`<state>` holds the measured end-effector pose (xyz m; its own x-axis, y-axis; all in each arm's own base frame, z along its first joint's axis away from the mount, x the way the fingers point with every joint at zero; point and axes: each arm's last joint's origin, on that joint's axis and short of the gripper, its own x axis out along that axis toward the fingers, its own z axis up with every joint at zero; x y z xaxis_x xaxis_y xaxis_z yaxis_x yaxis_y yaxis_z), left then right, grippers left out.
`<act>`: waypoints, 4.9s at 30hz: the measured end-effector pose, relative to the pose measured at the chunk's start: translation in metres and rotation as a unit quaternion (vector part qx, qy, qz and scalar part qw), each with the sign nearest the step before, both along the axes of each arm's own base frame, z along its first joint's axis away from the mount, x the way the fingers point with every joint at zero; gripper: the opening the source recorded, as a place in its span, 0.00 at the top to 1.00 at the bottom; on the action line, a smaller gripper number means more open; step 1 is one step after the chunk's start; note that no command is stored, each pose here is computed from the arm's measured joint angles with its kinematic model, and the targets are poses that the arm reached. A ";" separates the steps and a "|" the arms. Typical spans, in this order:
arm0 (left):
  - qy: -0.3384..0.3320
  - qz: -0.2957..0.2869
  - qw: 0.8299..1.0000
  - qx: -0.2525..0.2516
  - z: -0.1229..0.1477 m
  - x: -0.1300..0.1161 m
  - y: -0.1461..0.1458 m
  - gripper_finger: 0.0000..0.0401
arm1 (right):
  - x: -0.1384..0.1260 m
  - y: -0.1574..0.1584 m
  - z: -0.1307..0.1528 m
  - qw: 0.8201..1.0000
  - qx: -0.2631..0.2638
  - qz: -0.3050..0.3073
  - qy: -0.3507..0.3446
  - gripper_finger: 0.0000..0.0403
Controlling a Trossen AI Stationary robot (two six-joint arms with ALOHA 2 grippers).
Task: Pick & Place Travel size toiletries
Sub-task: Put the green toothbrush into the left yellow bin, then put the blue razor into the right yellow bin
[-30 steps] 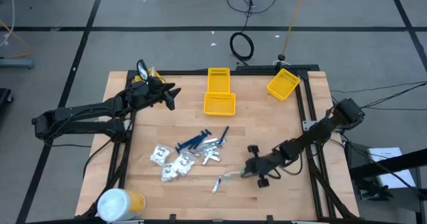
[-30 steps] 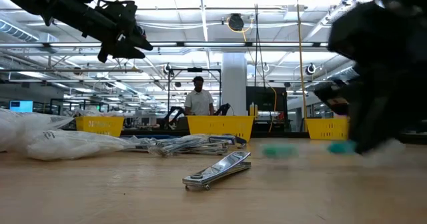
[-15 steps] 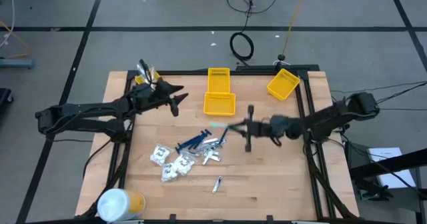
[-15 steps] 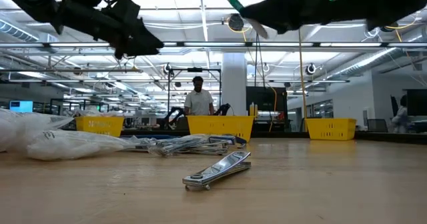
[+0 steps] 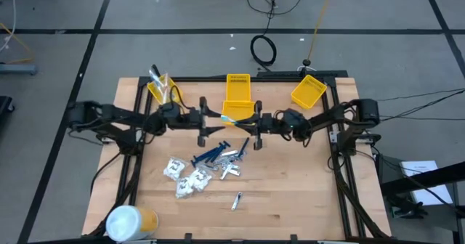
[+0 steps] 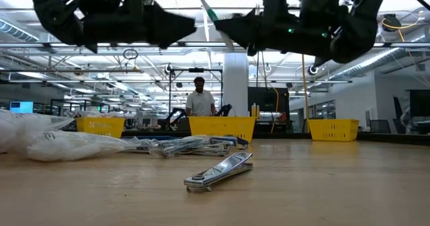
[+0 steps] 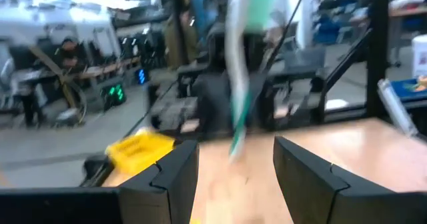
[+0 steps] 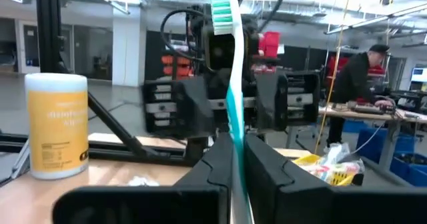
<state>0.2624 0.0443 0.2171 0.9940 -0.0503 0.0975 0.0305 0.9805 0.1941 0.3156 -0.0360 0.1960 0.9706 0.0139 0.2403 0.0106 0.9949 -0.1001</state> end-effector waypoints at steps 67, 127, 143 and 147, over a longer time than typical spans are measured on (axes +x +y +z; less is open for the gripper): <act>0.190 0.599 0.708 -0.322 0.019 -0.123 0.108 0.94 | 0.001 -0.006 0.000 0.997 0.042 -0.039 0.045 0.53; 0.122 0.389 0.869 -0.281 0.060 -0.109 0.032 0.29 | 0.002 0.003 -0.014 0.992 0.008 0.036 0.122 0.56; 0.196 0.321 0.896 -0.238 0.043 -0.078 0.007 0.29 | -0.001 0.019 -0.056 0.914 -0.025 0.070 0.400 0.56; 0.207 0.324 0.892 -0.237 0.037 -0.070 0.009 0.30 | 0.005 0.017 -0.050 0.891 -0.058 0.062 0.446 0.56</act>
